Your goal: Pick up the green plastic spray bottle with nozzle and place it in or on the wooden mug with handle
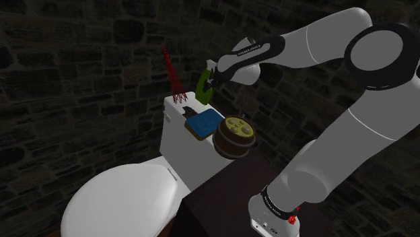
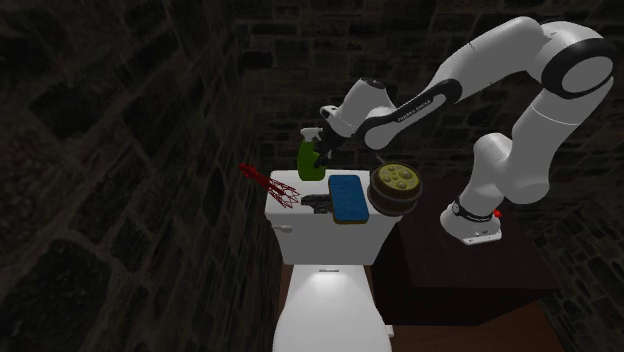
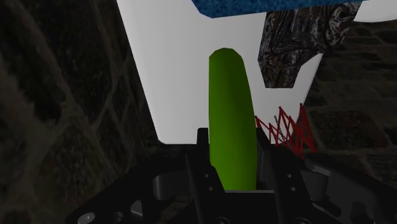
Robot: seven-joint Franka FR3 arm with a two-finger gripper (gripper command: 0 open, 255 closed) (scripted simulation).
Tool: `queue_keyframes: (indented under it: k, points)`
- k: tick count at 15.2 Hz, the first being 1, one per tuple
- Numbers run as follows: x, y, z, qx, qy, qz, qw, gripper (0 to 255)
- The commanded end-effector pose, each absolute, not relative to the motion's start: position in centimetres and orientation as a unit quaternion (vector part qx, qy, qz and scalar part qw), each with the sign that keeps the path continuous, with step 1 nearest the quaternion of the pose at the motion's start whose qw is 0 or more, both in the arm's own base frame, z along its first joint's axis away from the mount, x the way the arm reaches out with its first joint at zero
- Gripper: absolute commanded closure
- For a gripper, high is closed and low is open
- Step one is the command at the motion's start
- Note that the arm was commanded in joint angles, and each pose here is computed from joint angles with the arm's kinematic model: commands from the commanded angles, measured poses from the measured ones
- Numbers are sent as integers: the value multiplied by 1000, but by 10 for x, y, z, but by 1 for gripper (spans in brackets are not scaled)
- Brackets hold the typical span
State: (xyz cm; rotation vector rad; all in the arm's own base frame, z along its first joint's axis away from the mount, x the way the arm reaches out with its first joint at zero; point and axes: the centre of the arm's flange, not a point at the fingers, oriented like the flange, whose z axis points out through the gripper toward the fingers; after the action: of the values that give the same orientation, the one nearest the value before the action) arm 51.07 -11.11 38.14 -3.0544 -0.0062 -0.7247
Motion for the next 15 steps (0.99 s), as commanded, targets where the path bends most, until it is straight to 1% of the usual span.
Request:
queue_keyframes:
  k: [1, 15]
  points:
    - [511, -112, 392, -973, -2, -231, 1, 255]
    - [511, -112, 466, -973, -2, -231, 1, 255]
